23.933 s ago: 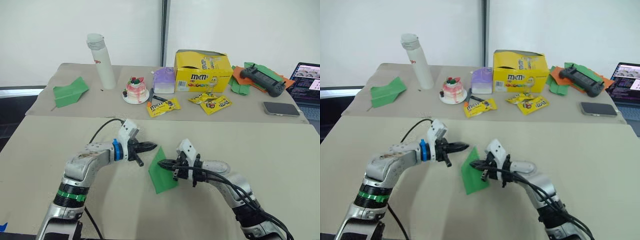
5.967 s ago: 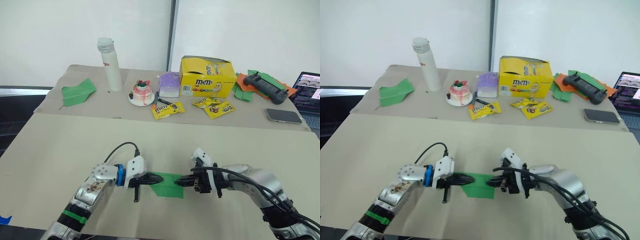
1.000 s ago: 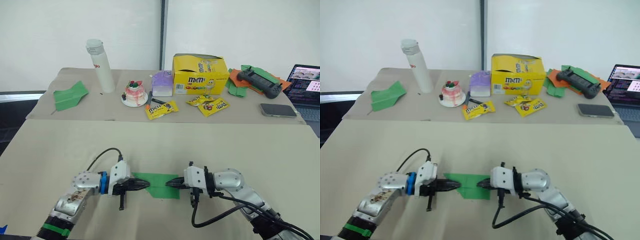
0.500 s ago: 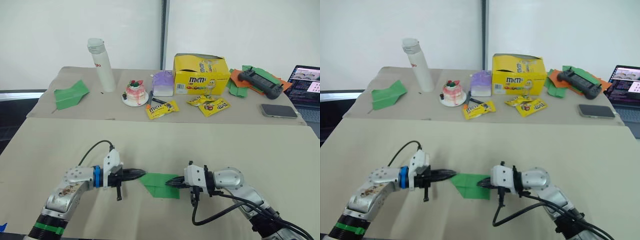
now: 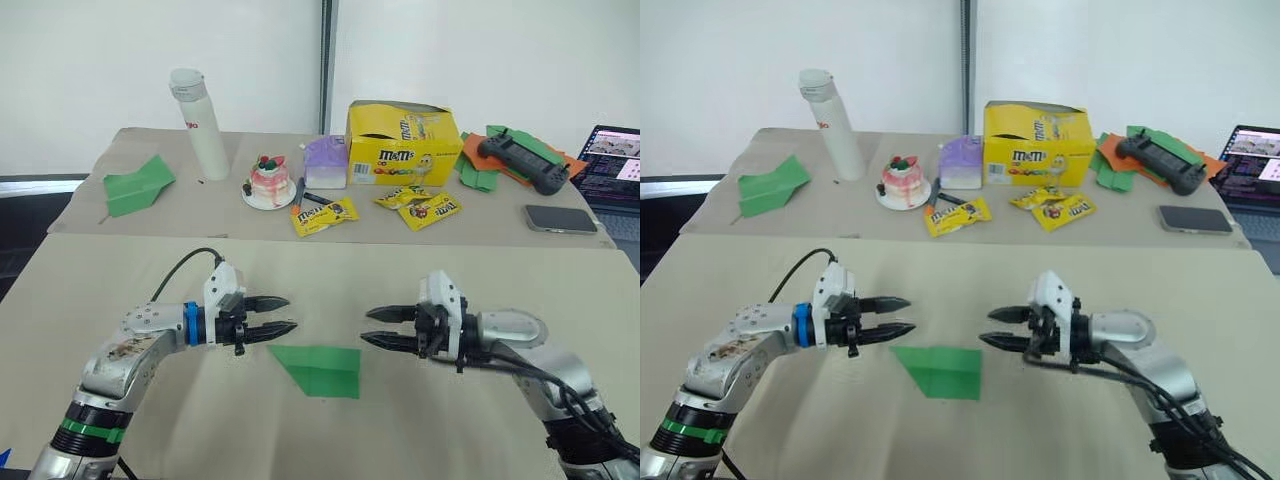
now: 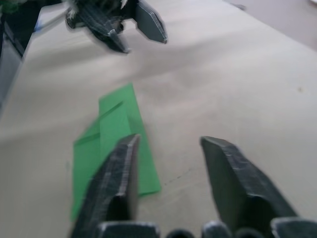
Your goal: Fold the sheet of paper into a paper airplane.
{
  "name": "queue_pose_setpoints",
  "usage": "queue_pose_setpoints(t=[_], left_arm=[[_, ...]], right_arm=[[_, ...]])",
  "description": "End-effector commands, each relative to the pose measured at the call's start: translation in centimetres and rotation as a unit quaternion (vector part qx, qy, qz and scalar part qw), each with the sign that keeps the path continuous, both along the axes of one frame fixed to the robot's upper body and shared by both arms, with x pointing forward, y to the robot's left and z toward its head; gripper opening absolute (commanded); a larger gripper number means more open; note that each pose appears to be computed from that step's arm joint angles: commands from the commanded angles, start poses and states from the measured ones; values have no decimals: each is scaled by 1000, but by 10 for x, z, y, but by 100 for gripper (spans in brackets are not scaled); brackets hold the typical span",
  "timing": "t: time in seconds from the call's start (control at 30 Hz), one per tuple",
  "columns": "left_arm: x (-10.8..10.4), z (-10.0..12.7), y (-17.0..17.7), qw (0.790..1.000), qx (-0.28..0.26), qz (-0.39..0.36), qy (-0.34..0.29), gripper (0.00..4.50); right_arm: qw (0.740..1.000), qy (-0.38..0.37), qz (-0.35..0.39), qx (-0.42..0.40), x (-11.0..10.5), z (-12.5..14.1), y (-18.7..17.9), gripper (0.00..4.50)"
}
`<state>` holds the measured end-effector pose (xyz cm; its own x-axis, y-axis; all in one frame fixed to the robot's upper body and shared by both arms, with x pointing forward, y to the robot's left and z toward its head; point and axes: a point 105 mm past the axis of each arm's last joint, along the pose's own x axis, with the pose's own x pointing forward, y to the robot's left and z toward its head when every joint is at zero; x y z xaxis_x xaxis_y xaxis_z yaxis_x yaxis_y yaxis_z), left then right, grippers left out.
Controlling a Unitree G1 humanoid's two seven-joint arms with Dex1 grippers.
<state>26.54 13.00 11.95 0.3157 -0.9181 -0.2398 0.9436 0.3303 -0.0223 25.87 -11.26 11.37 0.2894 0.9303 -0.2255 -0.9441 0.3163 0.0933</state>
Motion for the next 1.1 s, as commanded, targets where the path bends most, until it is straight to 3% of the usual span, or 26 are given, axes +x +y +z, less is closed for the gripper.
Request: queue_pose_setpoints(t=[0.03, 0.13, 0.4, 0.5, 0.67, 0.7, 0.9, 1.0, 1.07, 1.1], left_arm=[[-6, 11, 0, 1000, -2, -8, -11, 315], [-4, 1, 5, 999, 41, 8, -31, 315], [-6, -1, 11, 998, 43, 24, -26, 315], [-9, -3, 12, 998, 44, 29, -22, 318], [-13, -7, 15, 998, 39, 42, -13, 318], [-14, -8, 17, 998, 36, 46, -10, 318], [-18, -8, 21, 998, 5, 69, 5, 318], [-20, -8, 21, 997, -10, 75, 15, 318], [-21, -10, 20, 997, -14, 74, 20, 318], [-22, -11, 19, 997, -14, 73, 22, 318]], right_arm=[[998, 55, -3, 30, -5, 1, 4, 263], [995, 97, 2, 29, -10, -12, 12, 263], [986, 154, 49, 26, -22, -32, 27, 263], [985, 158, 62, 31, -24, -33, 30, 185], [986, 146, 84, 22, -28, -35, 33, 6], [986, 141, 89, 27, -28, -33, 33, 2], [996, 15, 78, 37, 1, 6, 22, 2], [991, -116, 56, 38, 21, 39, 23, 2], [975, -218, 46, 11, 32, 54, 26, 2], [953, -295, 56, -34, 35, 55, 28, 2]])
